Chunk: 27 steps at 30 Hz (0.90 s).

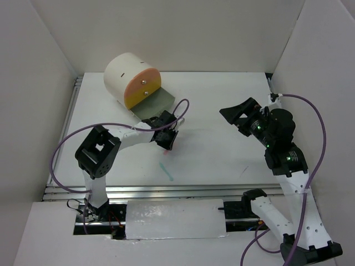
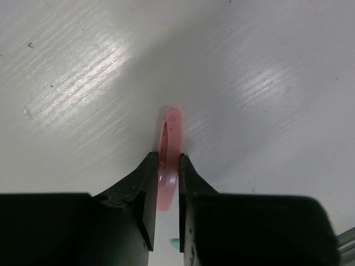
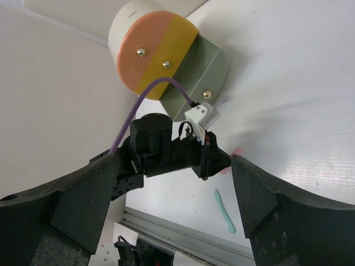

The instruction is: Organize the makeup

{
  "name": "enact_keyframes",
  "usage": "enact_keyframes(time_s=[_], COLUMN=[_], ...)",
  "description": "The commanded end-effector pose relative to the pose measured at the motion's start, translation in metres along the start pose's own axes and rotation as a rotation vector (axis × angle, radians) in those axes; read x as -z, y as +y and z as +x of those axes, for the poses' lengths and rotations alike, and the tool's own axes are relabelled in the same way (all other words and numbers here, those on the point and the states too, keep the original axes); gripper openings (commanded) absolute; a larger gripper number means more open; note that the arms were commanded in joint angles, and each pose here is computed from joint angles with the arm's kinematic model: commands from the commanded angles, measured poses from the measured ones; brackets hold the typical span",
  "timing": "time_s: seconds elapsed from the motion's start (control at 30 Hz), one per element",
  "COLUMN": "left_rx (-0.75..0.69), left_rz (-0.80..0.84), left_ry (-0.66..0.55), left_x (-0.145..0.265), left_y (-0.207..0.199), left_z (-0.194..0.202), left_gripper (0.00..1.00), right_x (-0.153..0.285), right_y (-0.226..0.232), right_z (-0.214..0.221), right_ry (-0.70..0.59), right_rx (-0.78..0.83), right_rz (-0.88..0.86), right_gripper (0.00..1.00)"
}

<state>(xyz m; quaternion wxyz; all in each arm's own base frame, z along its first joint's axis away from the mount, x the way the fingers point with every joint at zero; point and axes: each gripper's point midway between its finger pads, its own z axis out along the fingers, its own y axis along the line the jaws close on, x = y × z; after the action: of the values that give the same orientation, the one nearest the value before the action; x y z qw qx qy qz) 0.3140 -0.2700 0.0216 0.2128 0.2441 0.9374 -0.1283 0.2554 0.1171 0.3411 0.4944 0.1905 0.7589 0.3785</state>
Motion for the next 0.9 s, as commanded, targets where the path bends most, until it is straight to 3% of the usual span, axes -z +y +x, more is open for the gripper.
enact_keyframes(time_s=[0.0,0.03,0.07,0.2,0.33,0.67,0.87], left_rx=[0.018,0.01,0.003,-0.04,-0.052,-0.099,-0.16], left_rz=[0.013,0.013,-0.002,-0.034,-0.072,-0.071,-0.155], left_ry=[0.063,0.06,0.044,0.047,0.052,-0.072,-0.191], left_x=[-0.006,-0.004,0.001,0.003,0.003,0.051,0.104], left_y=[0.0,0.0,0.001,0.005,0.011,0.003,0.011], left_z=[0.018,0.016,0.009,0.001,-0.006,-0.054,-0.1], left_gripper=[0.22,0.2,0.12,0.1,0.01,0.0,0.0], right_x=[0.011,0.01,0.01,0.005,0.001,-0.005,-0.004], right_y=[0.014,0.013,0.014,0.015,0.014,0.016,0.017], right_z=[-0.012,-0.013,-0.014,-0.013,-0.011,-0.013,-0.014], right_ry=[-0.046,-0.047,-0.05,-0.047,-0.035,-0.034,-0.035], right_rx=[0.033,0.032,0.031,0.019,0.007,0.005,0.014], right_rz=[-0.026,-0.023,-0.024,-0.037,-0.043,-0.053,-0.049], right_gripper=[0.9,0.9,0.9,0.9,0.9,0.89,0.89])
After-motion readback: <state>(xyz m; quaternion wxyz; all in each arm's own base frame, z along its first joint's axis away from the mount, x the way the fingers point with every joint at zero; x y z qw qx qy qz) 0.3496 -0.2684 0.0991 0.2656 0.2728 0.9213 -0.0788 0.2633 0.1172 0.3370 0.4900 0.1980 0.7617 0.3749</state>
